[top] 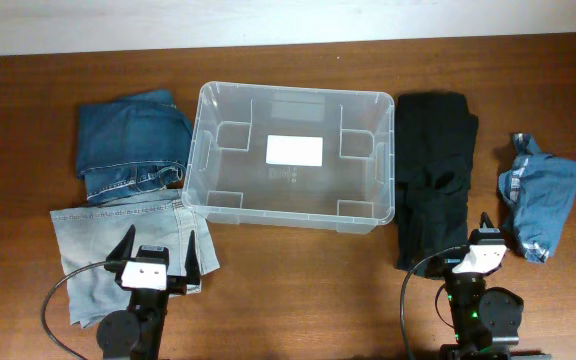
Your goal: Pack container
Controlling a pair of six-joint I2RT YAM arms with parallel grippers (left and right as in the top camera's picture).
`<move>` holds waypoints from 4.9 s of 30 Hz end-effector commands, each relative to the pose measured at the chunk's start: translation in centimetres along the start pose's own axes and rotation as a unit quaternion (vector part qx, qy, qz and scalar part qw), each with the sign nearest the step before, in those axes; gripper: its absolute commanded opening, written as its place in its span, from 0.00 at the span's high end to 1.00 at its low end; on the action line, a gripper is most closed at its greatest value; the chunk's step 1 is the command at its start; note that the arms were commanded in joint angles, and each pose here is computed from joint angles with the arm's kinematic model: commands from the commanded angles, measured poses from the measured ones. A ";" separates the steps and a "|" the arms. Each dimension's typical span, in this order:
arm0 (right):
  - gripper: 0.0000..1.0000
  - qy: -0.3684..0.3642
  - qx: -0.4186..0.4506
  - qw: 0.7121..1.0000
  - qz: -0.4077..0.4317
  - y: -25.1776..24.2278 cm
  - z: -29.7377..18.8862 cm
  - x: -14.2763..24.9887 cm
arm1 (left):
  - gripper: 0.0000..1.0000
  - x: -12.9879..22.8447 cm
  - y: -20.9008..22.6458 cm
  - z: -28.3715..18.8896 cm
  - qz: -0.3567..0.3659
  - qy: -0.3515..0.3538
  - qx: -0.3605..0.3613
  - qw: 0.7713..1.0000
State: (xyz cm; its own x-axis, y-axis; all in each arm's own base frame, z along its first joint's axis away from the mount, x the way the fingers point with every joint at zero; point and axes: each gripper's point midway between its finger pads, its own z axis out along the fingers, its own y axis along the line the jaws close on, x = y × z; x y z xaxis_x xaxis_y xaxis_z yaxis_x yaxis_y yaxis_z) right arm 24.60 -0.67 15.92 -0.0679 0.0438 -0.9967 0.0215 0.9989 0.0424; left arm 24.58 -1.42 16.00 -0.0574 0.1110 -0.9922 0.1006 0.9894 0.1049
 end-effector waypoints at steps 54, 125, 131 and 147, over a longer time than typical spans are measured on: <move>0.02 0.003 -0.003 1.000 -0.003 0.1 0.0 0.2 | 0.00 0.2 0.2 0.0 0.008 0.003 -0.005 1.000; 0.02 0.003 -0.003 1.000 -0.003 0.1 0.0 0.2 | 0.05 16.1 20.8 4.2 -0.338 0.568 0.059 0.748; 0.02 0.003 -0.003 1.000 -0.003 0.1 0.0 0.2 | 0.07 19.0 18.5 4.1 -0.371 0.556 0.123 0.733; 0.02 0.003 -0.003 1.000 -0.003 0.1 0.0 0.2 | 0.83 20.4 12.1 5.3 -0.414 0.544 0.223 0.695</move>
State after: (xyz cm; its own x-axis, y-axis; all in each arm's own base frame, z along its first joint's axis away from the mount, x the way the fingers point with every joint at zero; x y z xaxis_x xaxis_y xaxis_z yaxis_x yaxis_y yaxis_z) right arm 24.62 -0.67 15.86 -0.0706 0.0439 -0.9965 0.0216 0.9989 0.0425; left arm 32.39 14.38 -0.17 -0.9452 -0.2792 -0.1693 -0.0724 0.6847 -0.7252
